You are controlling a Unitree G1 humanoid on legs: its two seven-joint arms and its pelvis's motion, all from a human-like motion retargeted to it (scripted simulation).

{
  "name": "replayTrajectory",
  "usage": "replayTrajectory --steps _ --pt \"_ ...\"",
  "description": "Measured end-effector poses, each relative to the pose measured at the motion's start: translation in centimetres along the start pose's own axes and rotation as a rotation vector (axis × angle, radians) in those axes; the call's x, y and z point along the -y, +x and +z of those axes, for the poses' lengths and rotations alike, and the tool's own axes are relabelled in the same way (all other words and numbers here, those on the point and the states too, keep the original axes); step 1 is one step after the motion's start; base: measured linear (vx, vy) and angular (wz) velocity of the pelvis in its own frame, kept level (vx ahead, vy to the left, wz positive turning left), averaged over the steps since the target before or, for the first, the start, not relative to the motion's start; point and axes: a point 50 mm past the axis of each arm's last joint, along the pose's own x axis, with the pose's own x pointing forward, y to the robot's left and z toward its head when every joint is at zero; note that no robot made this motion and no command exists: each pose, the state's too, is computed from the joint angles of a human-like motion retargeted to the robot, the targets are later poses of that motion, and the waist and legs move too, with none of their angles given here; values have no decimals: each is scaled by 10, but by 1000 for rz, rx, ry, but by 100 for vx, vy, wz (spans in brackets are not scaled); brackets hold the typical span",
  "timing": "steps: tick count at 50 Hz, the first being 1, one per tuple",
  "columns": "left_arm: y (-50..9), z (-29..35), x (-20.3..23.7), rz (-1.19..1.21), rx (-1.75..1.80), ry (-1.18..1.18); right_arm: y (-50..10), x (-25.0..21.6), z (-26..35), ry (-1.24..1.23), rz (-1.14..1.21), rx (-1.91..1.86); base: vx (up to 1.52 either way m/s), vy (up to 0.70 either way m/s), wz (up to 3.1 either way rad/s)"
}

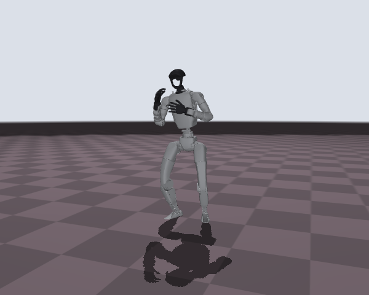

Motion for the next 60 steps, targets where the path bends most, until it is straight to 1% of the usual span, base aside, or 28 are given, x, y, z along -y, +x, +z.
replayTrajectory --steps 15,27,39,60 --pt "1 -2 1 -24 -37 34 -3 1 -2 -13 11 -20 0 0 0" --pt "2 -6 -1 -21 -49 42 -9 2 -7 -7 -27 -54 0 0 0" --pt "2 -9 -2 -27 -66 49 -11 2 -8 38 -49 -66 0 0 0" --pt "4 -9 3 -128 -95 13 -13 1 -7 124 -14 -93 0 0 0"
